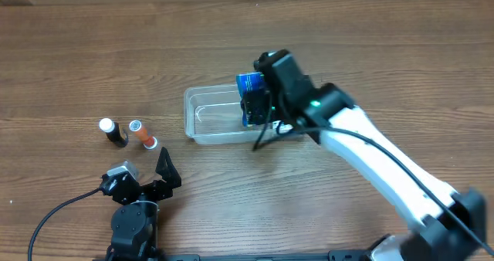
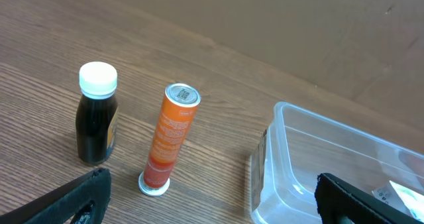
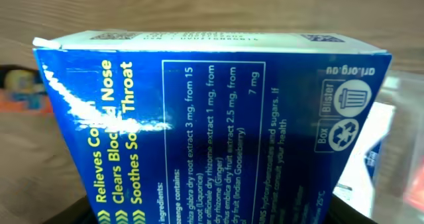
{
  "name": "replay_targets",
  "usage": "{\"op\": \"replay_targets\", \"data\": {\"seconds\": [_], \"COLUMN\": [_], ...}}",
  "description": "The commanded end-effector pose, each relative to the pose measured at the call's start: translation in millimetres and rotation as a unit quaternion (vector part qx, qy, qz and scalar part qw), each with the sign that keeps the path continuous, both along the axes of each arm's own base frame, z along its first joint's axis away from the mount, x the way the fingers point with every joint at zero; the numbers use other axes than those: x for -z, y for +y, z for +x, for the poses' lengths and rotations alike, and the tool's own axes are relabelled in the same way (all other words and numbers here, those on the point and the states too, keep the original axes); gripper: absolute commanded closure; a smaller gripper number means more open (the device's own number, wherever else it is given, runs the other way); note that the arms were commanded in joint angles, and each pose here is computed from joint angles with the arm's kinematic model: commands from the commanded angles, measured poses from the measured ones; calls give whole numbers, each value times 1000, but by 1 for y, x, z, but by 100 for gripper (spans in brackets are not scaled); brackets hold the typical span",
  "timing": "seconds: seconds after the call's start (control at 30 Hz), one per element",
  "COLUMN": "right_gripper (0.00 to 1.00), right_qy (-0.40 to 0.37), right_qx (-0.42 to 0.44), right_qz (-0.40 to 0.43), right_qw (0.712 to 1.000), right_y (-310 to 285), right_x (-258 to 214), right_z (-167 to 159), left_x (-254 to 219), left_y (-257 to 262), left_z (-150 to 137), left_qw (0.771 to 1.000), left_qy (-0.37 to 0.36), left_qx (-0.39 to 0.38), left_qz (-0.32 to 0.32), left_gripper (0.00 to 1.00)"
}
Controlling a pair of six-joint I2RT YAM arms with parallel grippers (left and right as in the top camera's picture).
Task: Pack container
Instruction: 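Place the blue box into the container beside the white box, then return the right gripper and grasp the red Panadol box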
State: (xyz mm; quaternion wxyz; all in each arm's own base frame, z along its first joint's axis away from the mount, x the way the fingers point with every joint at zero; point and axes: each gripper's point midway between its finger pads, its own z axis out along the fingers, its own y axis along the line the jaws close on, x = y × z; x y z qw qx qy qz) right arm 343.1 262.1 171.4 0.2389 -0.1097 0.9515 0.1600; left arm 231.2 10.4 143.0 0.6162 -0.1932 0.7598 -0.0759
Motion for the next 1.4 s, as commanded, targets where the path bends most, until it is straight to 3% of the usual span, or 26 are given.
{"op": "replay_targets", "data": {"seconds": [0.0,0.2,0.37,0.67,0.8,0.9,1.0,1.13,1.3,1.37], "right_gripper": [39,39,31,11,12,5,0,5,5,5], "right_qy": [32,52,61,-22,-24,-18,38,134,199,206], "right_qx": [48,79,77,71,80,129,204,227,223,173], "right_qz": [-22,-39,-49,-4,-28,-40,-63,-53,-72,-57], "right_qw": [998,995,994,997,996,991,976,963,952,961], "right_y": [0,1,1,-6,-21,-62,-150,-220,-221,-206], "right_x": [47,85,101,-32,-31,-30,-11,29,113,133], "right_z": [19,30,32,37,37,55,68,61,43,37], "left_x": [0,0,0,0,0,0,0,0,0,0], "left_y": [4,4,4,4,4,4,4,4,4,4], "left_z": [0,0,0,0,0,0,0,0,0,0], "left_qw": [1000,1000,1000,1000,1000,1000,1000,1000,1000,1000], "left_qy": [-4,-4,-4,-4,-4,-4,-4,-4,-4,-4], "left_qx": [-11,-11,-11,-11,-11,-11,-11,-11,-11,-11], "left_qz": [-4,-4,-4,-4,-4,-4,-4,-4,-4,-4], "left_gripper": [0,0,0,0,0,0,0,0,0,0]}}
